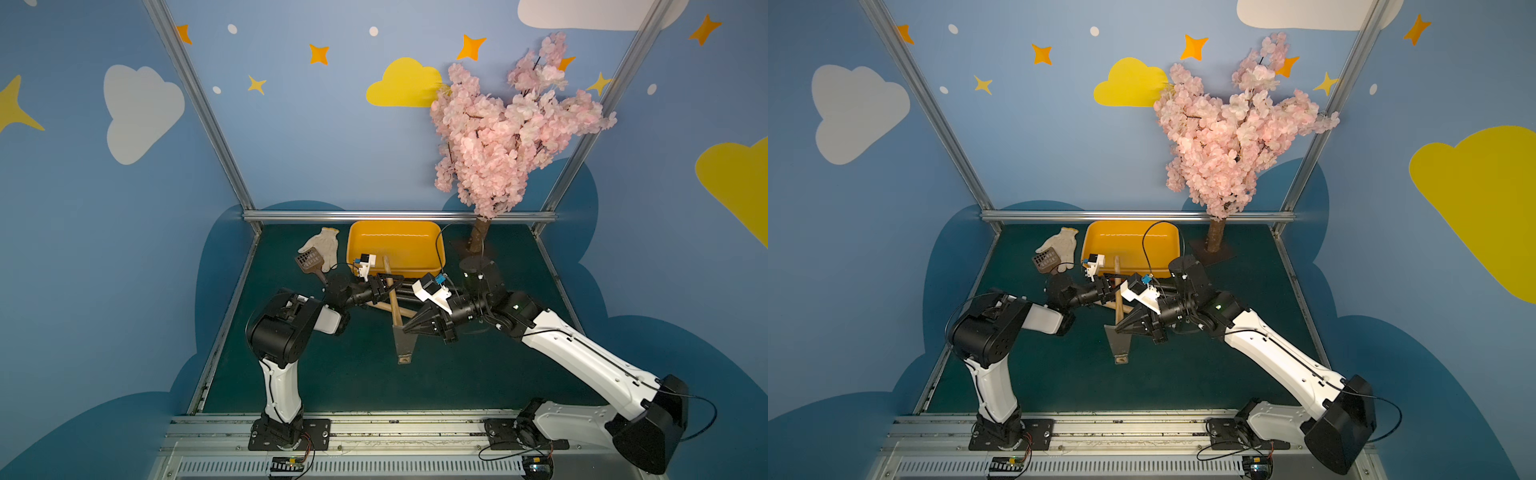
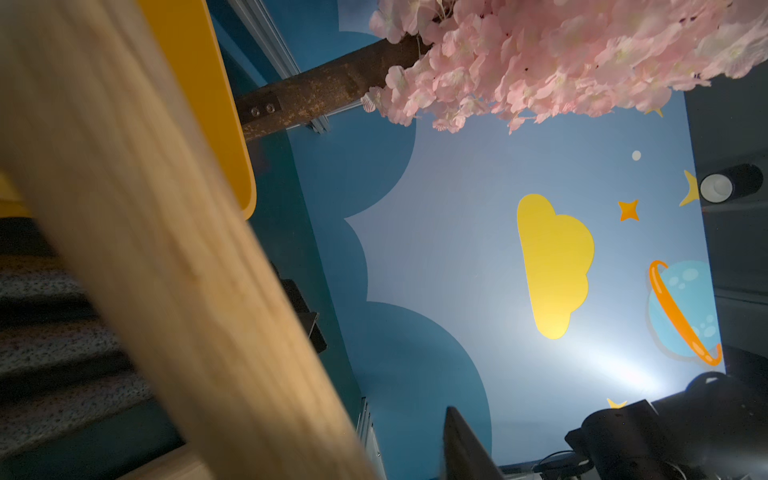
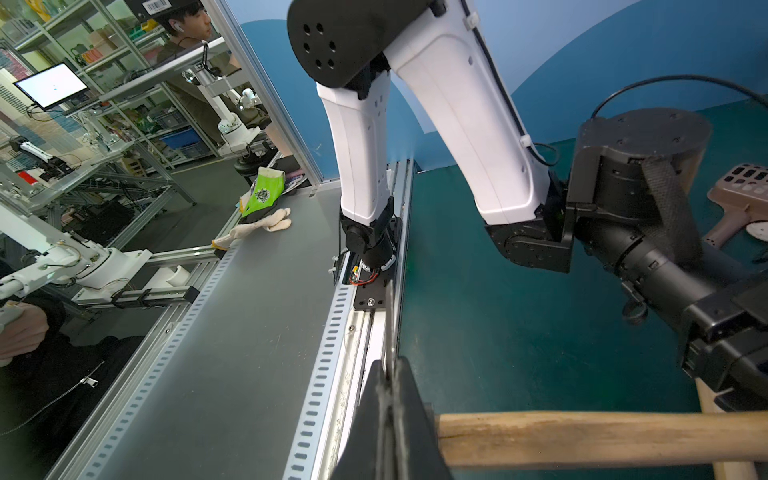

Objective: Put the small hoe into the storage box
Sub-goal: Pick up the hoe from the center of the board.

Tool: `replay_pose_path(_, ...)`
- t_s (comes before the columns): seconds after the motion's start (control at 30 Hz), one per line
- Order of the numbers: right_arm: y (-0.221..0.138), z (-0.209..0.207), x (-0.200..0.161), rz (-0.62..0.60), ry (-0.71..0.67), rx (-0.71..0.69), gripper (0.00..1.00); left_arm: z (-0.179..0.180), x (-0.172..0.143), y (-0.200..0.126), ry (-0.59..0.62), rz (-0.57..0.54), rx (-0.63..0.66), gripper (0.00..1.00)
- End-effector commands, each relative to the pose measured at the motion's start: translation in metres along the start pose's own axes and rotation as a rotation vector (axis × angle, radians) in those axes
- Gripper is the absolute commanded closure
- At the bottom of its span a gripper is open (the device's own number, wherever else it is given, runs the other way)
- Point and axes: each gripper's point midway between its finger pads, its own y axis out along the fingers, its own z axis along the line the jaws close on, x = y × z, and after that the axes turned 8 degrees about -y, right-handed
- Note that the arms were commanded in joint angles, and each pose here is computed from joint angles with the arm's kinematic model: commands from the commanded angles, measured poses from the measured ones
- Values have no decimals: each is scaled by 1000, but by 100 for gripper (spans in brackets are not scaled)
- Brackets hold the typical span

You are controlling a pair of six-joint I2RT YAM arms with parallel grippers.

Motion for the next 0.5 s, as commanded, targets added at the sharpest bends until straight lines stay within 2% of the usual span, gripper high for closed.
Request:
replay_pose_path(0.0, -2, 8, 29, -55, -103, 39, 100, -23, 3, 2, 151, 4, -59, 70)
replay_pose_path(0.2, 3, 4, 18, -25, -68, 41, 100, -30, 9, -1, 175, -14, -71, 97)
replay_pose_path(0.3, 3, 2, 16, -17, -60, 33, 98, -34, 11, -3, 197, -24, -77, 97)
replay_pose_path(0.37, 3, 1, 15, -14, -55, 26, 77, -38, 12, -3, 215, -30, -83, 97)
replay_pose_path(0.4, 2, 2, 15, -15, -55, 25, 70, -40, 13, -4, 226, -31, -86, 97)
replay_pose_path(0.47, 0, 4, 17, -17, -60, 22, 63, -44, 15, -6, 245, -37, -91, 97)
